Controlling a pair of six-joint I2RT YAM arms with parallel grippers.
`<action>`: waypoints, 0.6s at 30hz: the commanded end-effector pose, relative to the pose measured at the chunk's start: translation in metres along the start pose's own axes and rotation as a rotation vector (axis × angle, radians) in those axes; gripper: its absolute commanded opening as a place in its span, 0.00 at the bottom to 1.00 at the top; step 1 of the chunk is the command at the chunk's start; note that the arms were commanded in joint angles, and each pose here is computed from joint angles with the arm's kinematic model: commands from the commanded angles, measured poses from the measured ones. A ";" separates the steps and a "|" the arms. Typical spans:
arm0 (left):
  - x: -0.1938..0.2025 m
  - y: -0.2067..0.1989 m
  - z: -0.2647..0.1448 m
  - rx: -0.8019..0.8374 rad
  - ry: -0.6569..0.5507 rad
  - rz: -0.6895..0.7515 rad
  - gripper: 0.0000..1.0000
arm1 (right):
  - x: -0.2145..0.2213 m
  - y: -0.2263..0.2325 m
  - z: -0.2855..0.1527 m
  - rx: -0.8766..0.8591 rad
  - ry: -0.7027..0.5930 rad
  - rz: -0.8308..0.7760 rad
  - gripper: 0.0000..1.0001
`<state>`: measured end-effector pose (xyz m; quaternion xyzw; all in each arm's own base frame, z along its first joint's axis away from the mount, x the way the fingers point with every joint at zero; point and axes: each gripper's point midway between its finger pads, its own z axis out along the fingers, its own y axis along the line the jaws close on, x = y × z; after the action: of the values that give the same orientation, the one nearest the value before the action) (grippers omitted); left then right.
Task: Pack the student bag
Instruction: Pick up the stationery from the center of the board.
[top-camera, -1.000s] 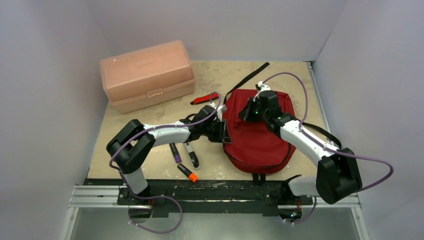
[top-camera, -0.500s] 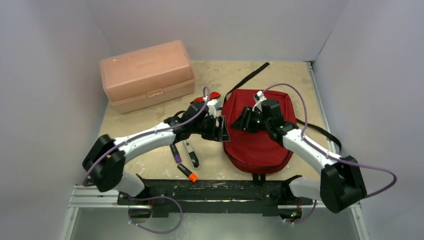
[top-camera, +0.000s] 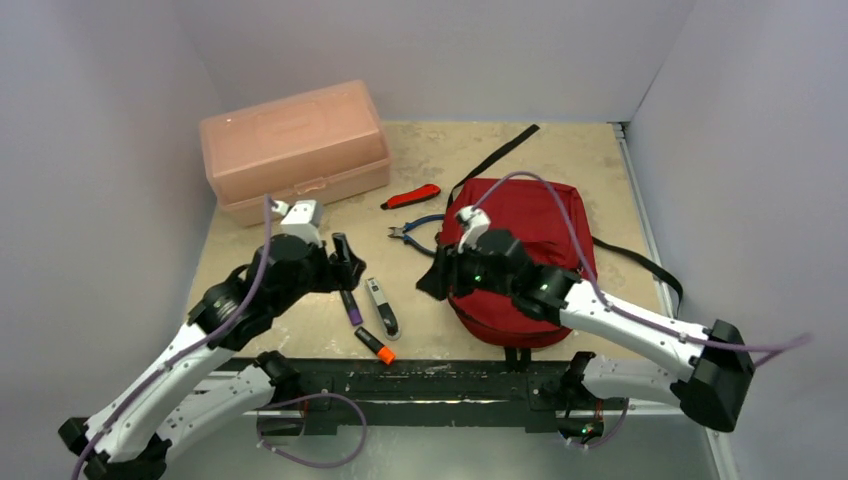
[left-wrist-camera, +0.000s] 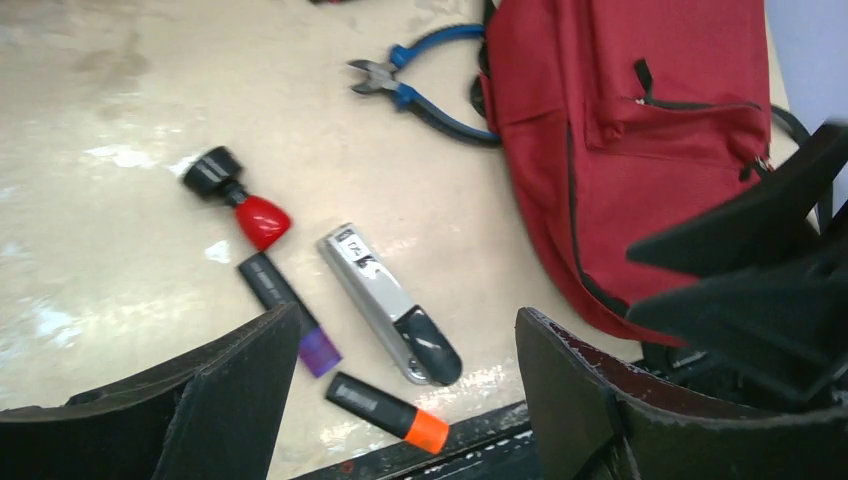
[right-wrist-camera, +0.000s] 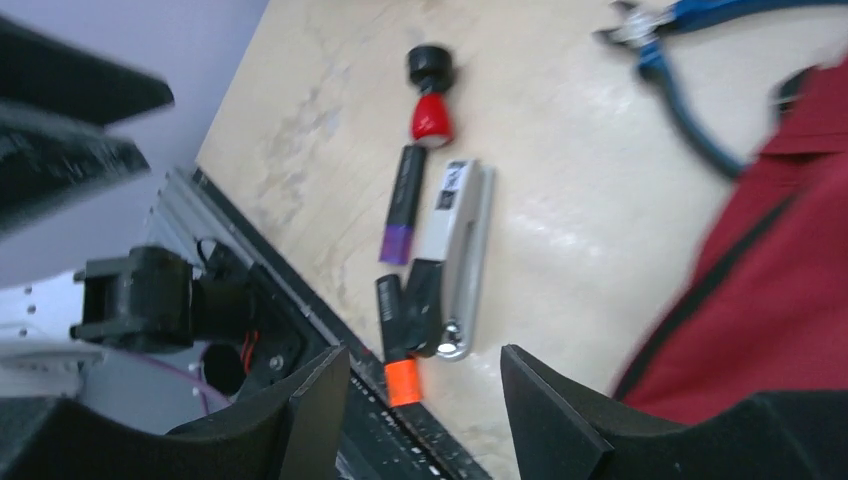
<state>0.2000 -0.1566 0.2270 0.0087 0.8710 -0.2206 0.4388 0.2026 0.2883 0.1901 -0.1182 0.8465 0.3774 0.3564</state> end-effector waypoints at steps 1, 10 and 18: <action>-0.010 0.042 -0.030 -0.158 -0.109 -0.014 0.78 | 0.022 0.040 0.032 0.021 -0.021 -0.011 0.62; -0.014 0.047 -0.047 -0.152 -0.151 -0.024 0.77 | 0.083 0.064 0.089 0.339 0.120 -0.296 0.62; -0.011 0.053 -0.051 -0.158 -0.167 -0.024 0.77 | 0.100 0.055 0.103 0.528 0.151 -0.468 0.62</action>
<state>0.1789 -0.0934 0.2390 -0.0459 0.8524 -0.1620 0.4951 0.1447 0.4278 0.0897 -0.2412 0.8975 0.1178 0.3500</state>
